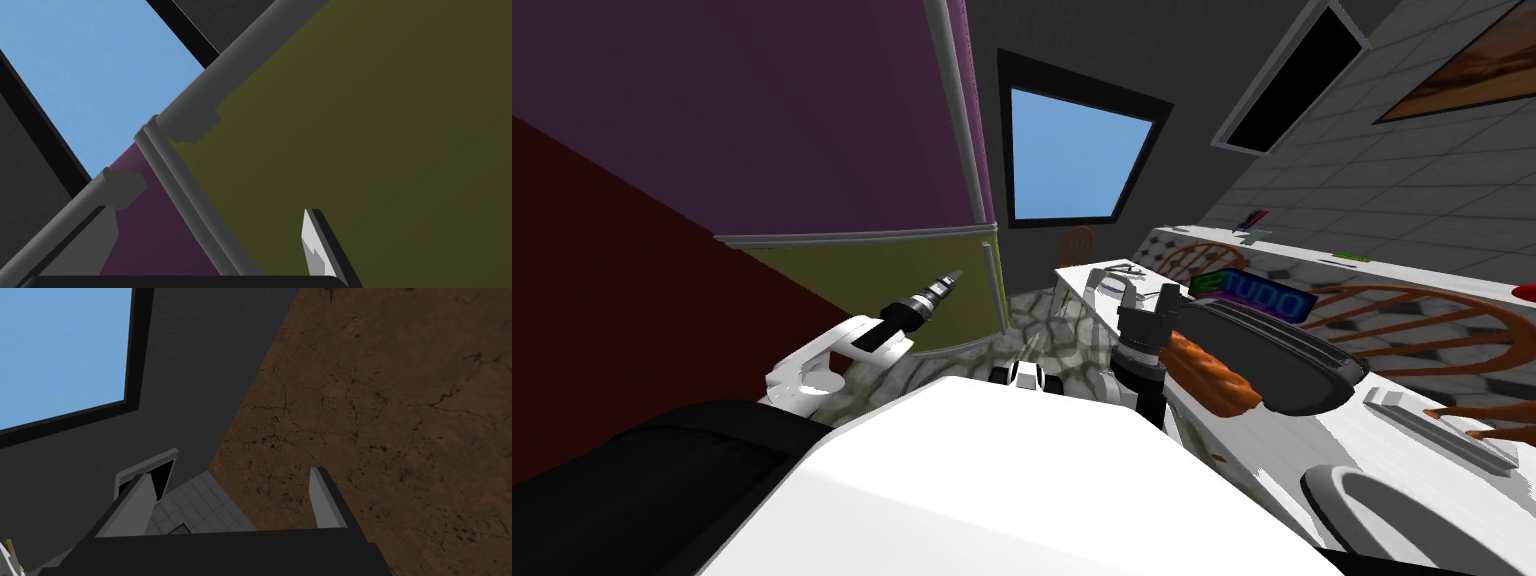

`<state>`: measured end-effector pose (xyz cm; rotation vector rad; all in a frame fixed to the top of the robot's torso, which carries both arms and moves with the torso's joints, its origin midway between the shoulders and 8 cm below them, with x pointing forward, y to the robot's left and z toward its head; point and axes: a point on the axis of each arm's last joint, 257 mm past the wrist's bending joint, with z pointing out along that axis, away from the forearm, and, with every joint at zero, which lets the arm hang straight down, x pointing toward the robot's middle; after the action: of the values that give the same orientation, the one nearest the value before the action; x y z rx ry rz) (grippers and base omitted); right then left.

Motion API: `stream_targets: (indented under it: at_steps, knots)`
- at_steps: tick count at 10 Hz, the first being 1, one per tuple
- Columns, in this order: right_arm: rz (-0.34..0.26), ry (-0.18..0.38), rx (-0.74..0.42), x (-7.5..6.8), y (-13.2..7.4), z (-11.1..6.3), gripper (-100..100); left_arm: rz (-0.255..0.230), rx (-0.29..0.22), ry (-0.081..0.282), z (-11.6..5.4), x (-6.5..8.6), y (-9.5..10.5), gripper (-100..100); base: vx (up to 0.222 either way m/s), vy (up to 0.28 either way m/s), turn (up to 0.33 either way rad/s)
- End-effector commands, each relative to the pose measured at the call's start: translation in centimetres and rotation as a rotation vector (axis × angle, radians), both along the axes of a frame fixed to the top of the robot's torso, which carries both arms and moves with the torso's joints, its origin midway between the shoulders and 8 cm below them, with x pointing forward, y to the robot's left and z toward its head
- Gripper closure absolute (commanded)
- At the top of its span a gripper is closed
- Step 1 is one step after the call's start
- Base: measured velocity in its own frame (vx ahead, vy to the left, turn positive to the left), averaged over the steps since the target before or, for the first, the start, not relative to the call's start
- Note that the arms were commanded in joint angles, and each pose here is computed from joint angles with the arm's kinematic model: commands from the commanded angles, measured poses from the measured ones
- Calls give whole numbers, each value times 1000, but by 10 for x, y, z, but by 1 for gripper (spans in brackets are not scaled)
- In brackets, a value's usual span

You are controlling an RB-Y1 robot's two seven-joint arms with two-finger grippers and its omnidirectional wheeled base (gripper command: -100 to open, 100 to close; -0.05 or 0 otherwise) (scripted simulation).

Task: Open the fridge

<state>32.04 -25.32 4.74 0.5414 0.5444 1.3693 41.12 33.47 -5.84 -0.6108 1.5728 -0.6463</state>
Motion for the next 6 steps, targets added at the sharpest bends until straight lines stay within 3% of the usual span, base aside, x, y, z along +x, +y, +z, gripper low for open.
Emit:
stream_targets:
  at_steps: [1, 6]
  knots:
    - [0, 0, 0, 0, 0, 0, 0, 50, 8, -11, 10, 6, 20, -100, 243, -118, 3]
    - [0, 0, 0, 0, 0, 0, 0, 148, 14, -28, 26, 16, 59, -100, 211, -122, 3]
